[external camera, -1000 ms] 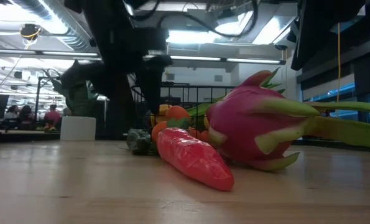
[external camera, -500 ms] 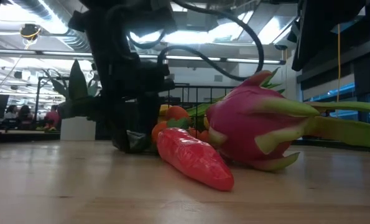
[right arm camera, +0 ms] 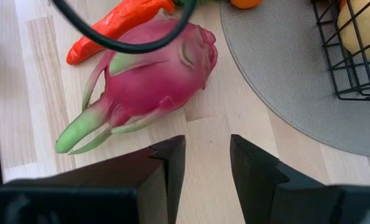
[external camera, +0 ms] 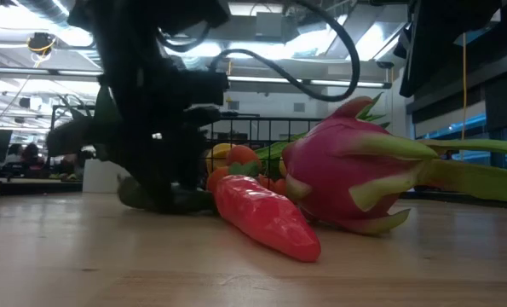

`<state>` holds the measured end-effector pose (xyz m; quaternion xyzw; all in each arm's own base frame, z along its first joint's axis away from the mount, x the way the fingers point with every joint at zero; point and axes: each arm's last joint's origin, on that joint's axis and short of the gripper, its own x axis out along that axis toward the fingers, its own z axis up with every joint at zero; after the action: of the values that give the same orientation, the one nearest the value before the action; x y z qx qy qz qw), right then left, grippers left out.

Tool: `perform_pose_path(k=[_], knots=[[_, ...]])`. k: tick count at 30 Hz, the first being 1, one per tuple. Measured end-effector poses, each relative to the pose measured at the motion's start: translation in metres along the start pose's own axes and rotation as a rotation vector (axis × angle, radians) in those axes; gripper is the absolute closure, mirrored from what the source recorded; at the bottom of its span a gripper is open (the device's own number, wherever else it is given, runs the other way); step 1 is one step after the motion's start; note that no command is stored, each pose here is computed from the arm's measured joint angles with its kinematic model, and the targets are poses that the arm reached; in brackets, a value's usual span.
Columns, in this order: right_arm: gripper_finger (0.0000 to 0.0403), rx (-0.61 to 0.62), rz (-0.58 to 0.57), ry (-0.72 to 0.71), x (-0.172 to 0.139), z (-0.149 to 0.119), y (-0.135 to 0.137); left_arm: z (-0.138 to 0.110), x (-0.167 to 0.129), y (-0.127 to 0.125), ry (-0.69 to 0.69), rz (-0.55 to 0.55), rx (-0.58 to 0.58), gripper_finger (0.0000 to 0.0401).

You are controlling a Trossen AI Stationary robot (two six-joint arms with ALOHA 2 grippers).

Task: Build produce basket
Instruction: Put the green chili pepper into the wire basket

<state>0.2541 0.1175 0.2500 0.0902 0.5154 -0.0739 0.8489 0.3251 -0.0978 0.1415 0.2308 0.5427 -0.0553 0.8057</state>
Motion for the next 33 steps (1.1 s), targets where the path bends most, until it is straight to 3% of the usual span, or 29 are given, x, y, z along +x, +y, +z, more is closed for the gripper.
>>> perform_pose_path(k=[5,12,17,21,28,30,33], knots=[[0.0287,0.000,0.000,0.000,0.000,0.000,0.000,0.002,-0.004,-0.012,-0.010,-0.021,-0.125,0.0291],[0.0287,0.000,0.000,0.000,0.000,0.000,0.000,0.003,-0.015,-0.026,-0.027,0.024,-0.207,0.0356],[0.0287,0.000,-0.001,0.000,0.000,0.000,0.000,0.011,-0.044,-0.029,-0.049,0.041,-0.230,0.0369],[0.0287,-0.002,-0.003,0.003,0.000,0.000,0.000,0.018,-0.075,-0.024,-0.055,0.125,-0.213,0.0368],[0.0287,-0.002,-0.004,0.003,0.000,0.000,0.000,0.045,-0.127,0.016,-0.112,0.450,-0.025,0.0368],[0.0287,-0.002,-0.005,0.003,0.000,0.000,0.000,0.052,-0.137,0.039,-0.098,0.539,0.026,0.0366],[0.0287,-0.002,-0.005,0.003,0.000,0.000,0.000,0.058,-0.143,0.081,-0.092,0.574,0.029,0.0364]])
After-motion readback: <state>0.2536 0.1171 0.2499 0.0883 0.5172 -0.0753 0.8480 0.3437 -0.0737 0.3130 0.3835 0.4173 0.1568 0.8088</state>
